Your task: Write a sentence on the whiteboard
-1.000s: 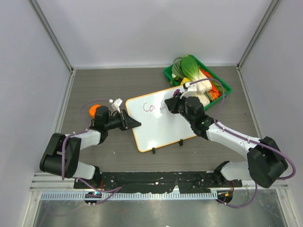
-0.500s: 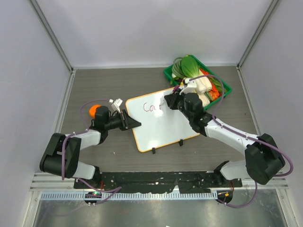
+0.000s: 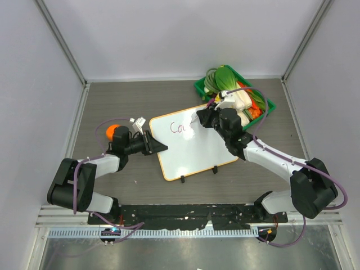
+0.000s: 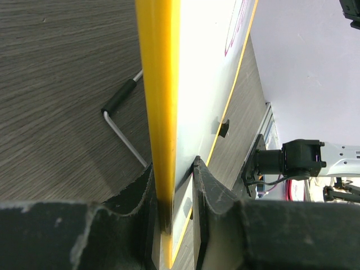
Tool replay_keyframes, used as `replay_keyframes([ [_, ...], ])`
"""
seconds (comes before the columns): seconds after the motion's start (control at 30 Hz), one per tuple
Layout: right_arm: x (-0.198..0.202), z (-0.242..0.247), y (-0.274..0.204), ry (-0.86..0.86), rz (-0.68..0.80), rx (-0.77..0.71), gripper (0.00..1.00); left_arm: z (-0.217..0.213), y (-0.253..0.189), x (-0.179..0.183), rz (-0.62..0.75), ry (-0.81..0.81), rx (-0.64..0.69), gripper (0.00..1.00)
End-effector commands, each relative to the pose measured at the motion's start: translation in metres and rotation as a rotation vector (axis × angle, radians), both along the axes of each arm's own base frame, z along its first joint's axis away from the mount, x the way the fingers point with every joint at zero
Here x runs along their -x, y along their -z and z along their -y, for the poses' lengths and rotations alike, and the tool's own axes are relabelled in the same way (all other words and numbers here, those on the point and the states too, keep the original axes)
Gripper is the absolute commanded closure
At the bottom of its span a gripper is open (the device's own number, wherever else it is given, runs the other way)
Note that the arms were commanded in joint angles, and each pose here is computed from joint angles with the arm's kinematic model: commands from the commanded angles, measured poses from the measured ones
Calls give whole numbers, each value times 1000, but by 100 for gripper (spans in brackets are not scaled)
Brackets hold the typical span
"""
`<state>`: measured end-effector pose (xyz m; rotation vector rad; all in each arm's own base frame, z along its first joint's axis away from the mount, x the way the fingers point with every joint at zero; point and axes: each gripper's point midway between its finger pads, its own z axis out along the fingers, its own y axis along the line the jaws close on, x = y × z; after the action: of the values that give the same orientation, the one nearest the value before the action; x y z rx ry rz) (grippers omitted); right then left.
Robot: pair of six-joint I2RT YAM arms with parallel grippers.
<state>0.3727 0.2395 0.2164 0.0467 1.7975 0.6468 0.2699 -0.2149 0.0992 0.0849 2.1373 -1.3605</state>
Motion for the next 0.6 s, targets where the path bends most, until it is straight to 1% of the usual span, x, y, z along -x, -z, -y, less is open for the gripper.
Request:
replay_keyframes([
  [0.0, -3, 11, 4, 43, -6, 17, 99, -22, 49, -4, -53, -101, -191, 100],
  [0.2, 0, 10, 2, 32, -5, 6, 99, -23, 48, -4, -52, -103, -190, 100],
  [0.57, 5, 10, -36, 18, 62, -63, 99, -22, 49, -3, -52, -101, -192, 100],
])
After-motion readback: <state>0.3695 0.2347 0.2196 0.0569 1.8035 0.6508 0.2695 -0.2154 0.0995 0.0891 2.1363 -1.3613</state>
